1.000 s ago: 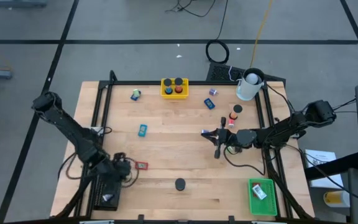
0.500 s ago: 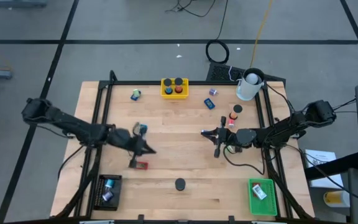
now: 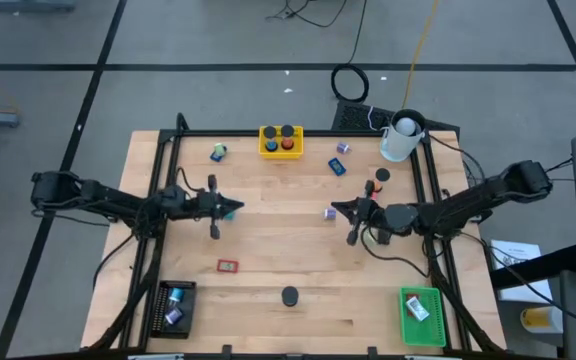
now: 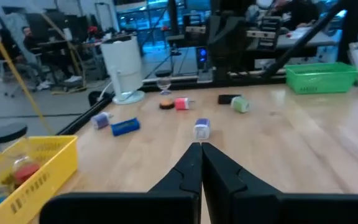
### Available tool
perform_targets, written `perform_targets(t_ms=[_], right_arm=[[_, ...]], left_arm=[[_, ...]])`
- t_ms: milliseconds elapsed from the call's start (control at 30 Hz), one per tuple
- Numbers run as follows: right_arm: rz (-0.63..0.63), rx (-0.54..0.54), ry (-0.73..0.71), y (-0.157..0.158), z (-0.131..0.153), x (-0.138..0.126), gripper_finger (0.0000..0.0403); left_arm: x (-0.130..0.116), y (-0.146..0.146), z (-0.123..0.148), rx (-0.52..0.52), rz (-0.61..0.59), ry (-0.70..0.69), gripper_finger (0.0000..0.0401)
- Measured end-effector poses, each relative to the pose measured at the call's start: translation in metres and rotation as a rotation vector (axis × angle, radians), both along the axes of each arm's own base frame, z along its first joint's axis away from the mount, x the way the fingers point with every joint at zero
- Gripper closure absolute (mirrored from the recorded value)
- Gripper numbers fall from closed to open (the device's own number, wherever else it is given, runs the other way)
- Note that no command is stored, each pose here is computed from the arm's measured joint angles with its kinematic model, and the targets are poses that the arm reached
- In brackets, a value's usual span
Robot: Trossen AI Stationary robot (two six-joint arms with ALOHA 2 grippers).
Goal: Pick & Place Office items
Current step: Put the purple charger adapter into the black bin
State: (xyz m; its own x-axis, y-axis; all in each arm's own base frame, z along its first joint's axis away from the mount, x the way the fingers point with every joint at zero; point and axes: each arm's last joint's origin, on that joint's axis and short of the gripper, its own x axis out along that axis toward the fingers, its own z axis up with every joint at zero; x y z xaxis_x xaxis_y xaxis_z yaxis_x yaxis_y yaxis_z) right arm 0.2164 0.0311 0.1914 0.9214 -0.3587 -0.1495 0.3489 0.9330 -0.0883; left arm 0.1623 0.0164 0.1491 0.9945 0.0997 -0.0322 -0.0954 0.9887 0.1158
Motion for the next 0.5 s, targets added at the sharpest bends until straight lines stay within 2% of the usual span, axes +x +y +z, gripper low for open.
perform_targets(t_ms=[233, 500], right_arm=[[-0.090, 0.130, 0.231, -0.003, 0.028, -0.008, 0.0402], [-0.245, 0.276, 0.497, -0.004, 0.057, -0.018, 0.0402]], left_arm=[[0.001, 0.002, 0.000, -0.014, 0.015, 0.001, 0.0372], [0.001, 0.002, -0.001, 0.004, 0.020, 0.009, 0.0370]])
